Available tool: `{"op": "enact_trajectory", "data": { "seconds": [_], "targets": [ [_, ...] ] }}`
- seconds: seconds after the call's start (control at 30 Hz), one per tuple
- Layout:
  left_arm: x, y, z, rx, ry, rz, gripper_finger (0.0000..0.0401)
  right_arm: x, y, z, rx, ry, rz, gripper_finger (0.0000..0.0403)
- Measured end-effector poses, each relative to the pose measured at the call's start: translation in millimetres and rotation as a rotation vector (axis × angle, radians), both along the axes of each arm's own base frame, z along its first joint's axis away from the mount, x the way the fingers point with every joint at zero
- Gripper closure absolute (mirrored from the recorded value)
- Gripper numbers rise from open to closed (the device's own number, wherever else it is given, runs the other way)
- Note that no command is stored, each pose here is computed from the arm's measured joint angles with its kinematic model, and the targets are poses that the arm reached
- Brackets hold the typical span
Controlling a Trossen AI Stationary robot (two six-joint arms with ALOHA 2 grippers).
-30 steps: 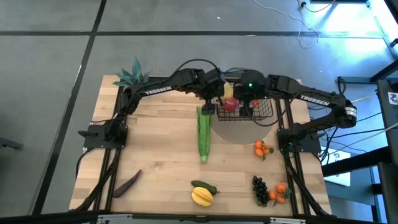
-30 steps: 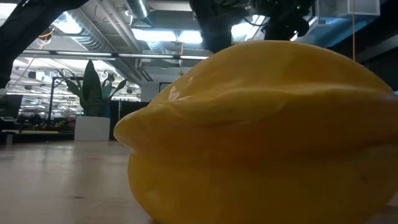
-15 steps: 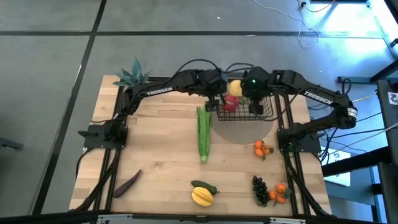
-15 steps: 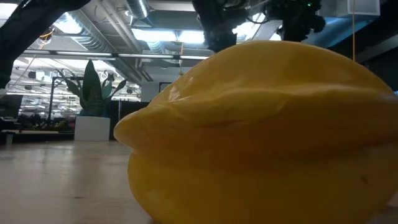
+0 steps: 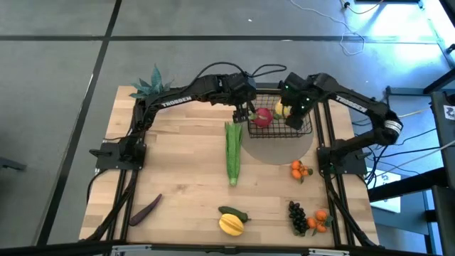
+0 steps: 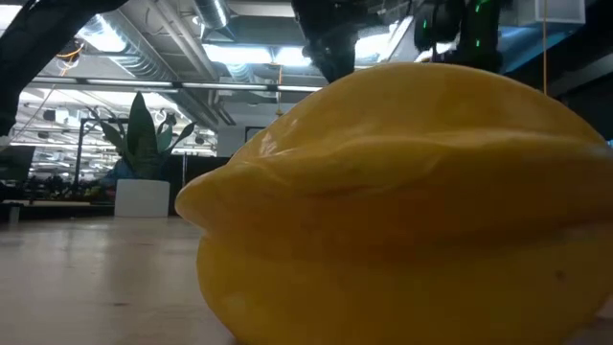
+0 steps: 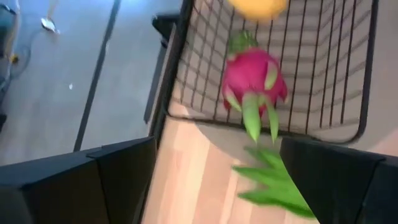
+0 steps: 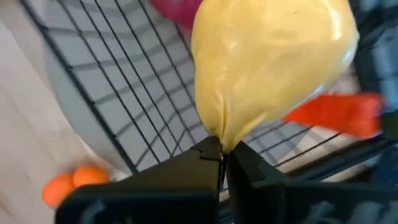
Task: Build produce basket
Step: Put the pear into the black wire basket
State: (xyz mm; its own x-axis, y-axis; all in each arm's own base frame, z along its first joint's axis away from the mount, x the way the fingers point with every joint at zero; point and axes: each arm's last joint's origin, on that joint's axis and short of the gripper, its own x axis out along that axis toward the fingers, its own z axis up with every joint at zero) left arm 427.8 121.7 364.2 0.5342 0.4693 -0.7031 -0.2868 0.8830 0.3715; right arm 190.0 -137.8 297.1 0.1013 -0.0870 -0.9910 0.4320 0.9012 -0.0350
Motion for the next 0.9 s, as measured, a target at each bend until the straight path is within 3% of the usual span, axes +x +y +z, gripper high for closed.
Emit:
{"op": "enact_trajectory", "data": {
  "seconds": [0.17, 0.33, 0.53, 0.9],
  "targets": [
    [-12, -3, 21, -0.002, -0.064, 0.016, 0.0067, 4, -20, -33, 0.071, 0.085, -0.037, 0.0402],
    [-20, -6, 27, 0.000, -0.058, 0.019, 0.0067, 18, -39, -58, 0.078, 0.109, -0.040, 0.0402],
    [-21, -7, 29, 0.001, -0.061, 0.016, 0.0067, 25, -53, -88, 0.097, 0.237, -0.061, 0.0403],
    [-21, -9, 29, -0.001, -0.054, 0.013, 0.0067, 30, -61, -109, 0.118, 0.291, -0.045, 0.0388]
  ]
}}
